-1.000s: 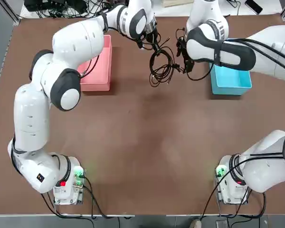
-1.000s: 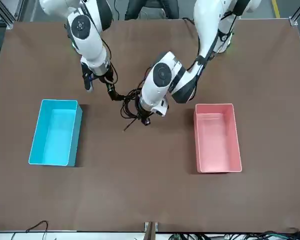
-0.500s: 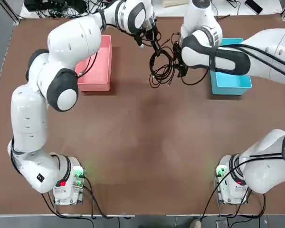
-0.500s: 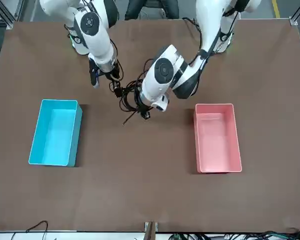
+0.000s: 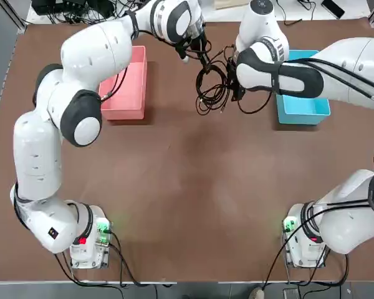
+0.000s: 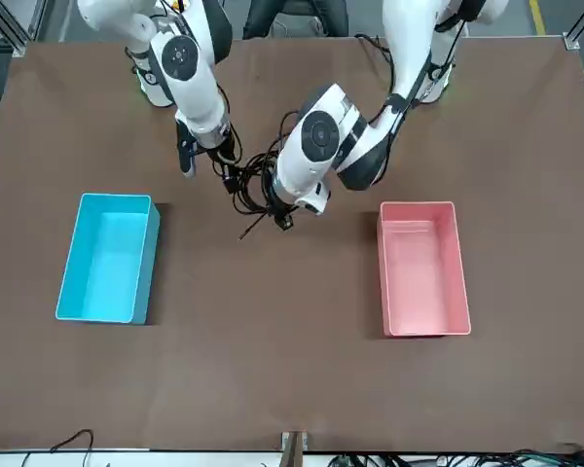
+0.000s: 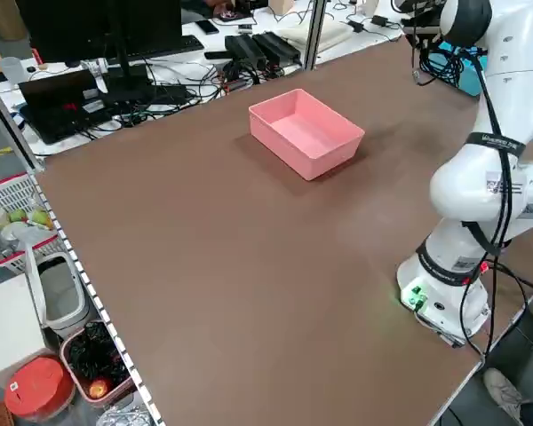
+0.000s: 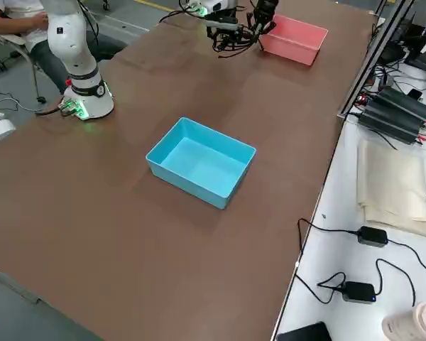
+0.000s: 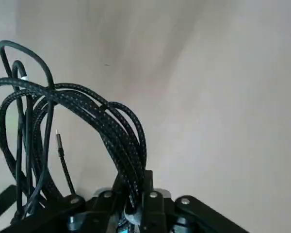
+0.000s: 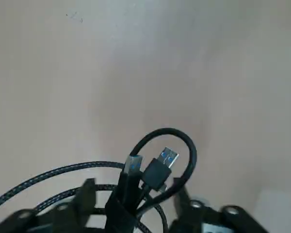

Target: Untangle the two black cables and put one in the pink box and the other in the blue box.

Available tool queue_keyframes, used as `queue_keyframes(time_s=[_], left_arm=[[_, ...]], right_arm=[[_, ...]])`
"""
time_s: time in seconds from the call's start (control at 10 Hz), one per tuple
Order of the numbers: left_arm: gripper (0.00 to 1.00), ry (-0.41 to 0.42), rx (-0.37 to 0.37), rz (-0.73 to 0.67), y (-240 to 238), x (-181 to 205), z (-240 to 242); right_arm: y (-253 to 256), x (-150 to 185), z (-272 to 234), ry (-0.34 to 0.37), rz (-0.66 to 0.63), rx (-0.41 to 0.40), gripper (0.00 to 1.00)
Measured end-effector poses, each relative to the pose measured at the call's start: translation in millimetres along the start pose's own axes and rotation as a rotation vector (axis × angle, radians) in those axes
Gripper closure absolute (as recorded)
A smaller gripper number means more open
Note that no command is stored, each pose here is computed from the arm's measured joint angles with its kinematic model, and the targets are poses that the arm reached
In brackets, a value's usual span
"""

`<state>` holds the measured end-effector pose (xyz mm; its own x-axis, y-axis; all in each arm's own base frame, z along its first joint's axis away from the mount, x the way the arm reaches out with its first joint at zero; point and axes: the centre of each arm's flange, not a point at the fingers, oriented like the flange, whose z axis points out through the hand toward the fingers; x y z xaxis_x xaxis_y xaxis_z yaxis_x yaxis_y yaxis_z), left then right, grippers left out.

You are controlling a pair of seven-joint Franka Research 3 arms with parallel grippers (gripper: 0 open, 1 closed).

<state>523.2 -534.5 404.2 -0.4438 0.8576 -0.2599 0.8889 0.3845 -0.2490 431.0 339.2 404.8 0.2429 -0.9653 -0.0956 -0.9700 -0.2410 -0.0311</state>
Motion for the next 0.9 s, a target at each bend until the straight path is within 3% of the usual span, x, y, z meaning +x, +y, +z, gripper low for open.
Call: queue_keyframes(time_s=[0.2,0.4,0.6,0.9], left_arm=[[0.83,0.004,0.001,-0.004,2.5,1.7,-2.7],[0.83,0.009,0.004,-0.006,3.1,2.5,-2.8],[0.83,0.009,0.003,-0.008,4.6,3.0,-3.2],[0.83,0.015,0.000,-0.019,15.2,7.9,-5.1]], right_arm=[[0.1,0.0,0.1,0.000,0.001,-0.001,0.49],[0.0,0.2,0.0,0.000,0.001,-0.001,0.82],[0.3,1.3,0.5,0.003,-0.001,-0.008,0.92],[-4.3,16.2,-8.6,0.021,-0.050,-0.067,0.92]])
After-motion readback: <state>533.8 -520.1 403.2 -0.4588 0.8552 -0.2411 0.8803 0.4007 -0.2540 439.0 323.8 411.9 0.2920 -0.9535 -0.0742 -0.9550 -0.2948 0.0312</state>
